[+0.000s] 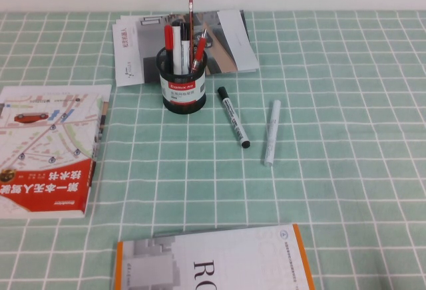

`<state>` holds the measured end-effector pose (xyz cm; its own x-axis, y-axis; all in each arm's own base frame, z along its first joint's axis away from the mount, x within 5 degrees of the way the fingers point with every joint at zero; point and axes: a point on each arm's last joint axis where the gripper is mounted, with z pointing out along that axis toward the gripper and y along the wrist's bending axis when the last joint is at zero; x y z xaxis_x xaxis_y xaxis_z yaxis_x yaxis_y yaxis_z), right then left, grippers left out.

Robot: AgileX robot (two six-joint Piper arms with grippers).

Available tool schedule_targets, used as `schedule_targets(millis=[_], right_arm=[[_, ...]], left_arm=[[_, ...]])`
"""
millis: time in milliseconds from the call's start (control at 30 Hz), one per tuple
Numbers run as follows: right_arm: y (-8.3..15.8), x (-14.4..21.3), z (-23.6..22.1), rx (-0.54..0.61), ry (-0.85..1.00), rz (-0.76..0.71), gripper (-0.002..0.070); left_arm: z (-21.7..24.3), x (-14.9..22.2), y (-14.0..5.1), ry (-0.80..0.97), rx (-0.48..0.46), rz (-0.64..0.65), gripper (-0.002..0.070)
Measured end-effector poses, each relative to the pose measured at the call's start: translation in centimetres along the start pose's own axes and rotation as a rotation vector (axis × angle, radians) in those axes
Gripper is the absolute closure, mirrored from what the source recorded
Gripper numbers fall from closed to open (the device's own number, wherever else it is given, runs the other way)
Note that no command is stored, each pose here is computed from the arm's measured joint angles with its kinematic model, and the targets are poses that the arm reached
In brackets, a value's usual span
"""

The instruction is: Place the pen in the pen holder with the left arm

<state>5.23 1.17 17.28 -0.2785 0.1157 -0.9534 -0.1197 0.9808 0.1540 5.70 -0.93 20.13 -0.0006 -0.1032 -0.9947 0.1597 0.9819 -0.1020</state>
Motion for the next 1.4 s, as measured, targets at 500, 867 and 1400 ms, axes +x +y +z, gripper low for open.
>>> schedule_targets(millis=[500, 867, 1400], right_arm=[[0.0, 0.0, 0.0, 0.000, 0.000, 0.000, 0.0696], [0.0, 0.0, 0.0, 0.000, 0.000, 0.000, 0.0696], [0.0, 0.0, 0.0, 0.000, 0.000, 0.000, 0.0696]], left_arm=[[-0.5, 2.9, 0.2, 0.309, -0.006, 0.082, 0.0675], [-0.6, 2.9, 0.2, 0.318, -0.015, 0.036, 0.0675], [-0.6, 2.9, 0.2, 0.320, -0.016, 0.035, 0.0675]])
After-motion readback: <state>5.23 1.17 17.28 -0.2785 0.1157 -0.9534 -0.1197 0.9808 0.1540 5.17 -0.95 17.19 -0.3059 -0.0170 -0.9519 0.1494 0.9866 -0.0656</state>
